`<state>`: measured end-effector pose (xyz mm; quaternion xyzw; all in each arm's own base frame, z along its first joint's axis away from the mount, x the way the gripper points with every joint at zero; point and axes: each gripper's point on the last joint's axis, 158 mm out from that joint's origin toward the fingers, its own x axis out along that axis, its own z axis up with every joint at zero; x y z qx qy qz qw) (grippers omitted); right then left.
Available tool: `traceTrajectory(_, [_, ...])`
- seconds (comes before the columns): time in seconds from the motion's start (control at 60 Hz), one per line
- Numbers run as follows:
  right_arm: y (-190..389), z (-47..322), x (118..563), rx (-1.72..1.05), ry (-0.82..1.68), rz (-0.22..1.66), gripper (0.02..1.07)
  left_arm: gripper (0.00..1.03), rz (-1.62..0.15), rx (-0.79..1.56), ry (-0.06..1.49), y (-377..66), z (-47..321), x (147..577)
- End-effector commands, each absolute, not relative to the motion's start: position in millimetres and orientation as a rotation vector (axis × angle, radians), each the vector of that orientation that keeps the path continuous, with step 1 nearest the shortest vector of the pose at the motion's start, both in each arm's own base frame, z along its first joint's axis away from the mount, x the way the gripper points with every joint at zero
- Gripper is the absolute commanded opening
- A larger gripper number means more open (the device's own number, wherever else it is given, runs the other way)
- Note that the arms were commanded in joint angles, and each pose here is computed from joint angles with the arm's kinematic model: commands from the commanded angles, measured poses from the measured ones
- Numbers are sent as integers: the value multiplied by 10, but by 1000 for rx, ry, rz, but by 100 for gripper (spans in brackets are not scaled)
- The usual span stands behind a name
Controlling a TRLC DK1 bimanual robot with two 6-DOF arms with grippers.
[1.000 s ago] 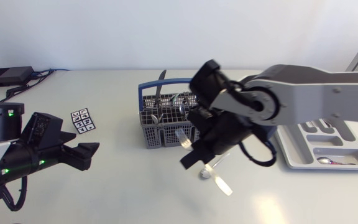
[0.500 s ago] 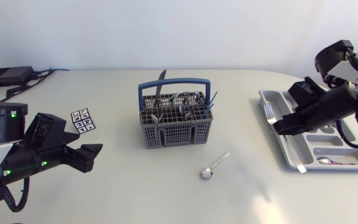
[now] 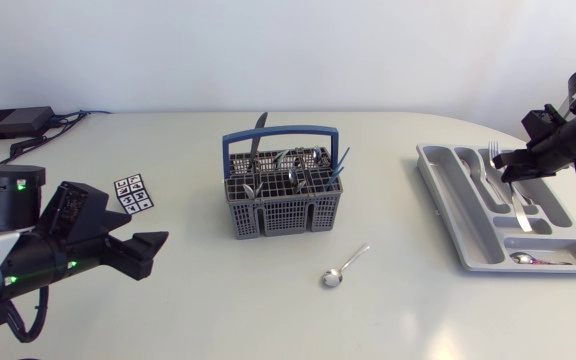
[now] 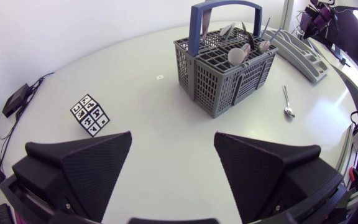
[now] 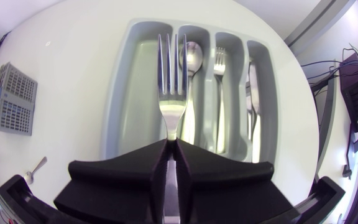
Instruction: Transfer all utensils from the basket to the drawer tray.
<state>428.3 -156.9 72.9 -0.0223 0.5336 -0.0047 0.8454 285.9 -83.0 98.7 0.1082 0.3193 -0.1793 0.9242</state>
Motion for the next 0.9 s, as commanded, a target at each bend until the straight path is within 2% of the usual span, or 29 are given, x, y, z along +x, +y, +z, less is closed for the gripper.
traceTrajectory(0.0, [-1792, 657, 4463, -63, 1119, -31, 8, 93, -386, 230, 671, -865, 890, 2783])
traceTrajectory(0.3, [-2233, 443, 4867, -66, 1097, -95, 8, 93, -394, 247, 649, -908, 950, 2744])
traceTrajectory(0.55, [-2360, 352, 5081, -71, 1079, -109, 8, 93, -393, 247, 644, -902, 957, 2721])
traceTrajectory(0.883, [-2375, 15, 5069, -84, 1135, -125, 13, 93, -396, 248, 644, -907, 945, 2709])
